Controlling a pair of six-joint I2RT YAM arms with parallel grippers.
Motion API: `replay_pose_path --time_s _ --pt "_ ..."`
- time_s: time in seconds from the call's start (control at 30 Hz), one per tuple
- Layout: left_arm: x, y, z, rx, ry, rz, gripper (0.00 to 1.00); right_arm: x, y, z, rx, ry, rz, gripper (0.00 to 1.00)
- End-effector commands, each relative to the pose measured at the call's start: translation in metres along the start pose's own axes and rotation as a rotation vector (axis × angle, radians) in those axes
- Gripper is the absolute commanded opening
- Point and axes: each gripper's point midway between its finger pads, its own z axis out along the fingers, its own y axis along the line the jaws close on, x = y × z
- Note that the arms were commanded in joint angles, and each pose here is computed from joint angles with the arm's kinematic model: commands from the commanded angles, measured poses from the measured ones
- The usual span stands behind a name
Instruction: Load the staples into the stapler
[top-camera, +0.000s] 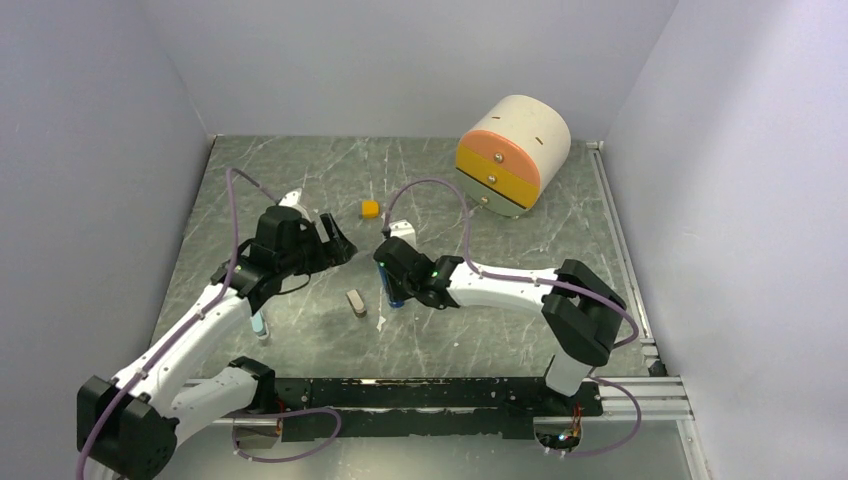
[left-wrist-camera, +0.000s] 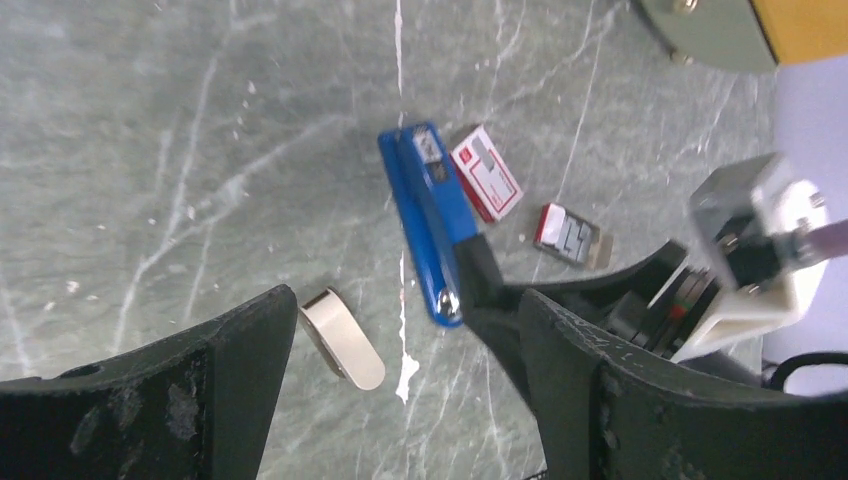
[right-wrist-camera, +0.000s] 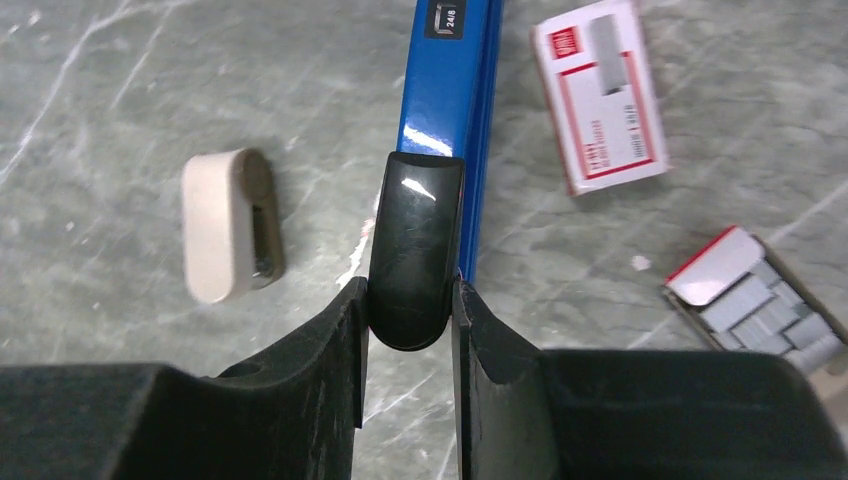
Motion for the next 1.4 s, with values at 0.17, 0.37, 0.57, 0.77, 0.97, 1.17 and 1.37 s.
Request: replay_pose_path --time_s 0.17,0.37,0.57,0.77,0.97,1.17,1.37 --pt "0.021 -0.015 0.019 0.111 0.102 -0.005 0.86 -0.006 -0.021 -0.01 0.007 -0.041 -0.035 0.13" --pt "0.022 -0.016 0.024 0.117 0.109 -0.002 0.86 0.006 -0.027 -0.026 -0.033 -0.002 -0.085 0.13" --pt "0.025 -0.014 0.029 0.11 0.122 0.0 0.86 0.016 -0.045 -0.037 0.032 0.031 -0.034 0.13" --pt "0.03 -0.012 0.031 0.105 0.137 0.0 0.85 0.031 -0.059 -0.047 0.067 0.066 -0.004 0.13" --pt "0.033 -0.014 0.035 0.119 0.153 -0.008 0.85 0.033 -0.082 -0.049 0.171 0.065 0.063 0.12" --pt "0.038 -0.021 0.04 0.166 0.177 -0.036 0.84 0.018 -0.103 -0.037 0.251 0.02 0.195 0.11" --pt "0.044 -0.024 0.043 0.187 0.207 -0.038 0.83 -0.026 -0.068 -0.023 0.074 -0.083 0.176 0.11"
